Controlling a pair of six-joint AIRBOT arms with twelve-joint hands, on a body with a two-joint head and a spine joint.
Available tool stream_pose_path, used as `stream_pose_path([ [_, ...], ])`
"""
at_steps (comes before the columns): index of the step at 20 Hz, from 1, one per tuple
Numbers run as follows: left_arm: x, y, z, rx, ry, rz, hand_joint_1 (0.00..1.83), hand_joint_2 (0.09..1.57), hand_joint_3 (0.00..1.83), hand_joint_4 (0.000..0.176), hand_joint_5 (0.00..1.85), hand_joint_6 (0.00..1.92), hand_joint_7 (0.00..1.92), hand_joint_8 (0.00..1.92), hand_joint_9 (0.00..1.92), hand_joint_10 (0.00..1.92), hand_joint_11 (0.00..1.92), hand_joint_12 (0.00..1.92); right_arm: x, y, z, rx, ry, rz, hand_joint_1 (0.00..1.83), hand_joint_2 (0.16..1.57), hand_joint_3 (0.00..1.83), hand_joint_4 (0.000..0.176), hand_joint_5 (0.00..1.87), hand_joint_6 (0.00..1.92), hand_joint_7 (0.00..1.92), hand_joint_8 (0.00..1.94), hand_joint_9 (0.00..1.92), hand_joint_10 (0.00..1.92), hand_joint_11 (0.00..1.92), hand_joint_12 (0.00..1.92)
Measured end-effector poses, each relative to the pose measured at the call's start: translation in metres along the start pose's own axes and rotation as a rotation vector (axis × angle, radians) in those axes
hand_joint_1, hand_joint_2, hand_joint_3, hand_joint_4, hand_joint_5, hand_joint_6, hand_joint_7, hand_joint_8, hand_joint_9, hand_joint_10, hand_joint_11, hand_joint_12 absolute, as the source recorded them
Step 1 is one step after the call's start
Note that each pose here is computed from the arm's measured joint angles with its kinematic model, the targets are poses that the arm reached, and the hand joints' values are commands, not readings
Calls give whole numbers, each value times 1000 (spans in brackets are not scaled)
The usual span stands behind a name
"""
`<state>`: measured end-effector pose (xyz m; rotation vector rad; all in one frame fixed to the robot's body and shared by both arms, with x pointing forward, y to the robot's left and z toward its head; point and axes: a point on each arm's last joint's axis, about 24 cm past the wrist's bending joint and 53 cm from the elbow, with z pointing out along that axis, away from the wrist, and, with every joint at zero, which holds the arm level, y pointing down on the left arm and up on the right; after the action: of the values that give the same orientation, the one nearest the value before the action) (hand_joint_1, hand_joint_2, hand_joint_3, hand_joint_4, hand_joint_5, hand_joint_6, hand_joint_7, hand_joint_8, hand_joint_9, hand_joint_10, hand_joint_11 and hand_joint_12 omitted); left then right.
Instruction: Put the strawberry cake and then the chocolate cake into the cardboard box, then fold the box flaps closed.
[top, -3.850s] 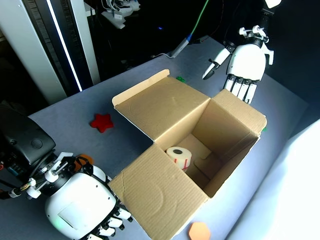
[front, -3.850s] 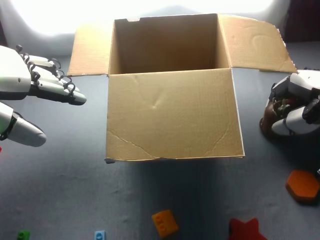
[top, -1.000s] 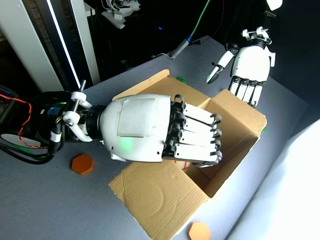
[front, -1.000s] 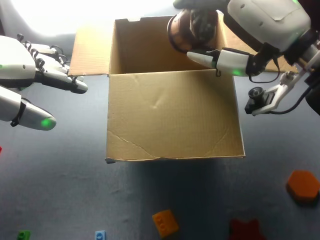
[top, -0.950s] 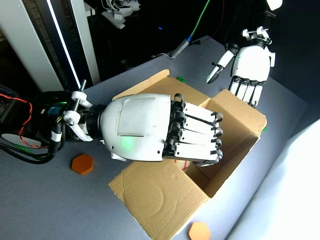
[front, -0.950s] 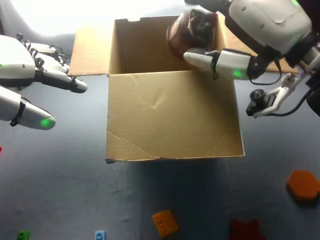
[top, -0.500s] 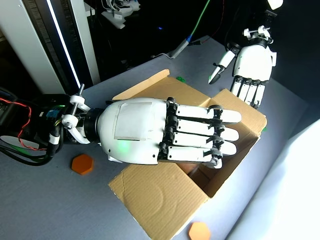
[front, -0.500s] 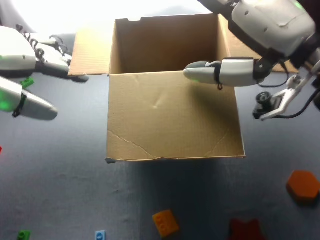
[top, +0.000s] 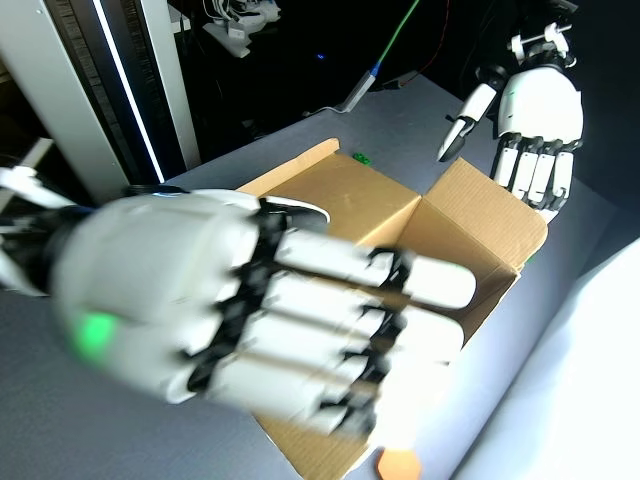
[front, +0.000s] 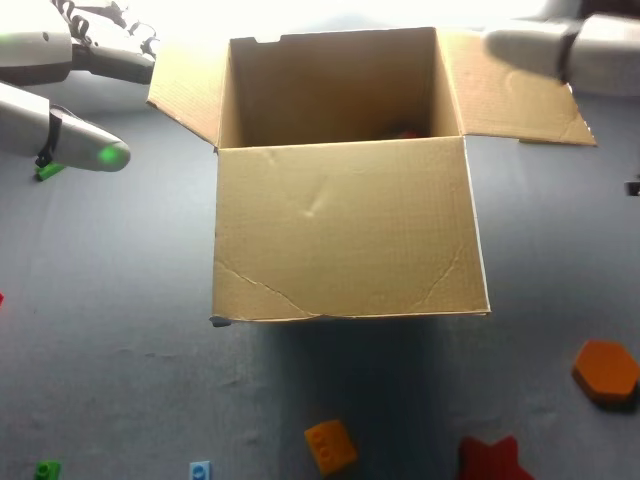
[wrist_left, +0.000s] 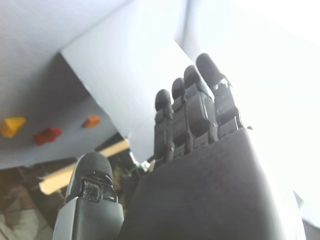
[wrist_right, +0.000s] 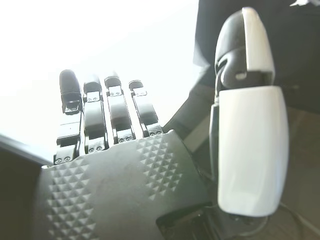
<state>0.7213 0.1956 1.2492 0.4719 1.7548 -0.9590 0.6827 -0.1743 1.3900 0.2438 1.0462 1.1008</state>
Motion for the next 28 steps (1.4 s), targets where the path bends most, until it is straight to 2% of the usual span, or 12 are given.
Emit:
stream_pose_path([
  [2,-2,-10,4,21,1,16,19,1255,1,0,219,0,252,1,272,0,0,876,-14,-27,-17,117,-26,-42,41,1087,37,0,44,4,122,5,109,15,0,481],
  [3,-3,-14,5,30,-1,21,3,1245,0,3,198,0,237,0,258,0,0,846,-15,-43,-26,181,-23,-55,7,1121,25,0,67,9,149,7,134,22,0,459],
  [5,-5,-17,5,36,-3,32,0,1254,2,0,135,0,200,0,230,0,0,805,-15,-76,-47,300,10,-86,0,1159,13,0,73,5,146,2,114,9,0,303],
  [9,1,-22,6,51,22,48,0,1241,0,0,124,11,206,2,232,1,0,785,-20,-109,-65,461,29,-243,0,1218,23,0,99,10,133,0,99,4,0,201],
  [11,6,-24,6,57,39,61,0,1244,0,0,127,10,196,0,225,0,0,780,-13,-128,-75,535,73,-260,0,1271,31,0,98,5,116,5,97,5,0,60],
  [14,-3,-29,9,63,31,101,0,1245,2,0,125,4,191,2,208,1,0,722,17,-137,-85,544,218,-335,0,1313,8,0,125,8,160,5,120,11,0,278],
  [16,-14,-42,21,95,15,126,0,1244,0,0,152,10,212,5,213,2,0,697,38,-141,-90,550,290,-364,0,1315,5,0,124,5,126,0,105,4,0,263],
  [17,-17,-49,28,113,17,140,0,1237,0,0,167,11,214,4,219,3,0,715,47,-142,-92,555,319,-368,0,1316,3,0,109,11,118,0,99,1,0,172],
  [20,-16,-58,38,138,33,167,0,1225,0,0,177,6,215,1,231,5,0,753,50,-146,-95,566,334,-381,0,1313,0,0,168,24,140,3,110,4,0,276],
  [24,-2,-64,46,163,81,189,0,1246,5,0,188,5,237,1,251,0,0,725,71,-160,-114,596,423,-419,0,1313,0,0,178,13,173,5,151,17,0,416],
  [26,12,-66,51,177,121,190,0,1244,2,0,196,5,216,0,207,0,0,682,91,-159,-118,583,480,-391,0,1325,3,0,191,11,193,4,168,18,0,517],
  [28,22,-65,56,192,147,185,0,1226,0,0,216,9,231,5,222,6,0,725,105,-149,-115,528,489,-333,0,1331,3,0,182,4,194,2,172,17,0,579],
])
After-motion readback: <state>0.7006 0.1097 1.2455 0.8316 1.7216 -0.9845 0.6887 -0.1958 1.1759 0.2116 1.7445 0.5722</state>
